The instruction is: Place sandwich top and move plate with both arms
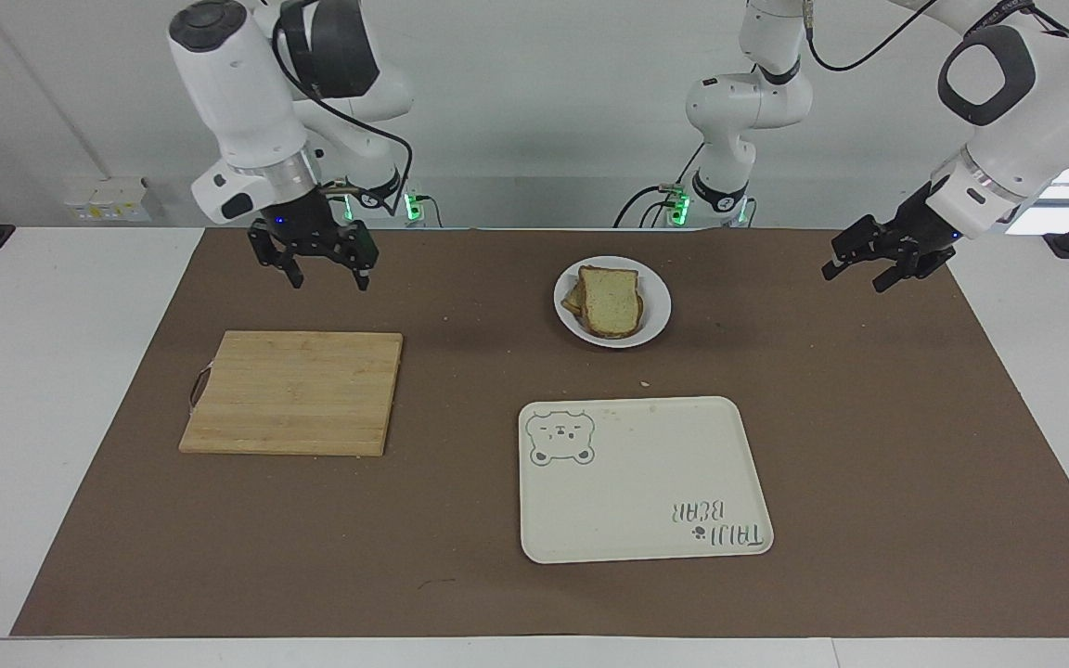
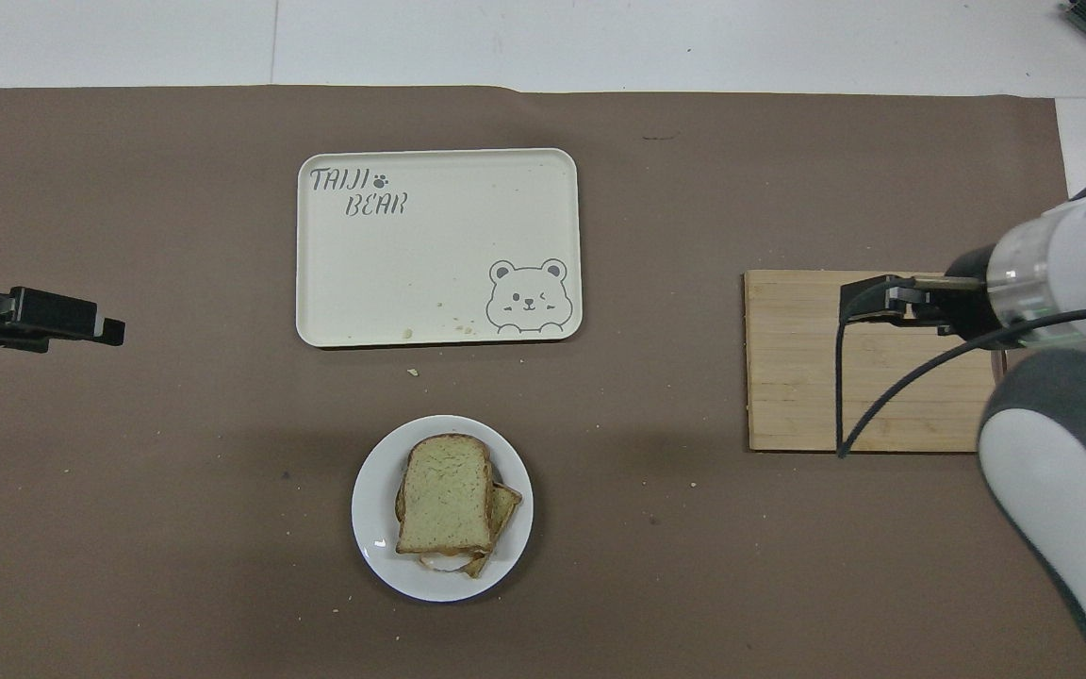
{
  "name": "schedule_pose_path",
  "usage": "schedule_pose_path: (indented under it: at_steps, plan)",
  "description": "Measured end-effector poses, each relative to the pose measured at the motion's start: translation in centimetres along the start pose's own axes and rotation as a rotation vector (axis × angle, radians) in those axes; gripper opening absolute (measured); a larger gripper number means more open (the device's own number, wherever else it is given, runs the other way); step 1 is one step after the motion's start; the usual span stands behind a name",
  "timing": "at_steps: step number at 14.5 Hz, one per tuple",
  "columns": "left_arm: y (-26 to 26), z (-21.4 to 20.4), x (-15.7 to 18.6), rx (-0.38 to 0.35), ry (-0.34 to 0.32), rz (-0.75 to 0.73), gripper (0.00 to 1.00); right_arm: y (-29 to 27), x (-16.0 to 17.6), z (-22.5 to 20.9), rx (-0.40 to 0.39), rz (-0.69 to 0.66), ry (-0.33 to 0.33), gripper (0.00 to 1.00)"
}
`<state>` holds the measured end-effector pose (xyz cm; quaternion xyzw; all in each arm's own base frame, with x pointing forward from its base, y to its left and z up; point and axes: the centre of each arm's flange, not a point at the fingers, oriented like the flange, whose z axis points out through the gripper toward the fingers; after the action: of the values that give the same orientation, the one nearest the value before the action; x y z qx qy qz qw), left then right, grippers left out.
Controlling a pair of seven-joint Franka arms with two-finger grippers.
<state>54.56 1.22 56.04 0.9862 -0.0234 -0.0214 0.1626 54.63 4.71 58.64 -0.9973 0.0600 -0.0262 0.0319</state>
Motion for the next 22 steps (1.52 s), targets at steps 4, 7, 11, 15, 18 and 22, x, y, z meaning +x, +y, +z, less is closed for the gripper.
schedule_pose_path:
  at_steps: [4, 7, 11, 15, 18, 22]
  plan:
    - [0.0, 0.0, 0.0, 0.0, 0.0, 0.0, 1.0, 4.1, 0.1, -4.2, -0.006, 0.017, -0.009, 1.0]
    - [0.0, 0.0, 0.0, 0.0, 0.0, 0.0, 1.0, 6.5, 0.0, -6.9, -0.029, 0.012, 0.011, 1.0]
    - [0.0, 0.0, 0.0, 0.0, 0.0, 0.0, 1.0, 7.3, -0.9, -7.5, -0.038, 0.004, -0.023, 1.0]
    - [0.0, 0.0, 0.0, 0.0, 0.0, 0.0, 1.0, 7.0, -0.8, -7.4, -0.04, -0.012, -0.02, 1.0]
    - [0.0, 0.0, 0.0, 0.0, 0.0, 0.0, 1.0, 7.1, -0.9, -7.2, -0.041, -0.031, -0.025, 1.0]
    - [0.0, 0.0, 0.0, 0.0, 0.0, 0.0, 1.0, 7.1, -0.9, -7.1, -0.041, -0.03, -0.028, 1.0]
